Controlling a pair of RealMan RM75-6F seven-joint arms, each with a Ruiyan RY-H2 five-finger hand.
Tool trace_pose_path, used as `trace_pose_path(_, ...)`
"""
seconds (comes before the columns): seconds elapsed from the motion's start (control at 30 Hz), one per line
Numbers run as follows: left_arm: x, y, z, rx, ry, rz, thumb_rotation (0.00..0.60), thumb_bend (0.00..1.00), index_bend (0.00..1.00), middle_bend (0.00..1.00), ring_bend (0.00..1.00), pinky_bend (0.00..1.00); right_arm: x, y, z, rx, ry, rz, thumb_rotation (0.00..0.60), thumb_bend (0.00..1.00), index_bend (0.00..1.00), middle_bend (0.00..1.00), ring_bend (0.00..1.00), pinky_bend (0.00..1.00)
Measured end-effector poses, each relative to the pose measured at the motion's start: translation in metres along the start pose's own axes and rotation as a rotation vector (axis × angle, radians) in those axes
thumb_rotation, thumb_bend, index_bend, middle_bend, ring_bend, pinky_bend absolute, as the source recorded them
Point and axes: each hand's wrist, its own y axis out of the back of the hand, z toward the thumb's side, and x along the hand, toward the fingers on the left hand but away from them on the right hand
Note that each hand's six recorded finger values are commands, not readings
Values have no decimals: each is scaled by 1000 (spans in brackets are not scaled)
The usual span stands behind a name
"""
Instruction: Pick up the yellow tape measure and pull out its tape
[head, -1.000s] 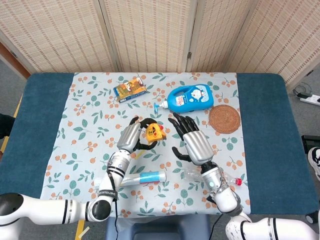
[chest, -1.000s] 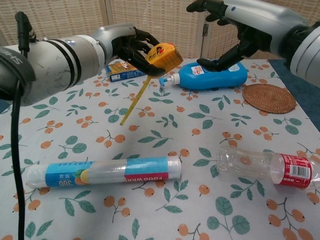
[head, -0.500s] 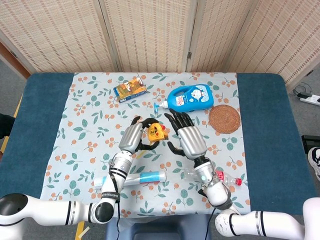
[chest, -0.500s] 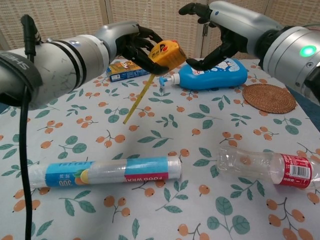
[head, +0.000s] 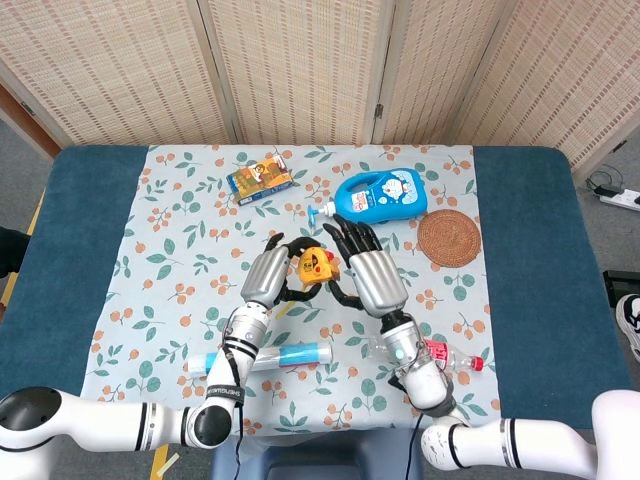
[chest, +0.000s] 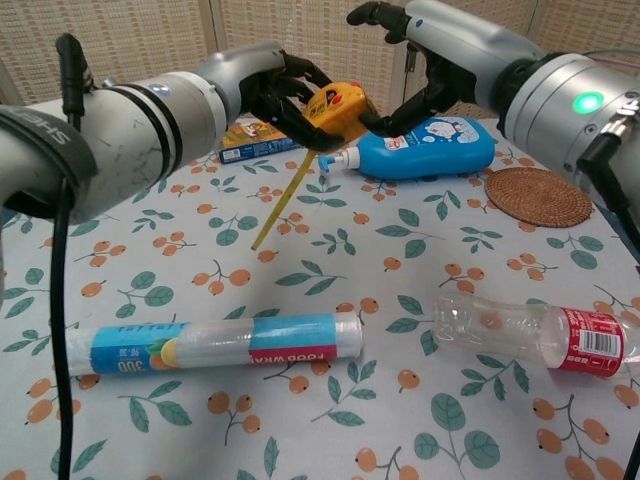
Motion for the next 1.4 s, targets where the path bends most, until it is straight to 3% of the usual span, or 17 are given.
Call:
trace_pose_path(0.7, 7, 2, -14, -9, 21, 20, 600, 376, 510, 467, 326, 71, -5, 13, -8, 12, -39, -66, 600, 416, 5, 0, 24, 0)
trace_pose_path(1.17, 8, 5, -12, -22, 7, 37, 600, 377, 511, 468, 323, 74, -9, 11, -10, -13, -89, -53, 600, 434, 383, 143, 99, 0)
trace_pose_path(1.4, 9, 7, -14, -18, 8, 42, 600, 377, 514, 468, 320, 74, -10, 12, -10, -21, -97, -43, 600, 520, 446, 177, 132, 0)
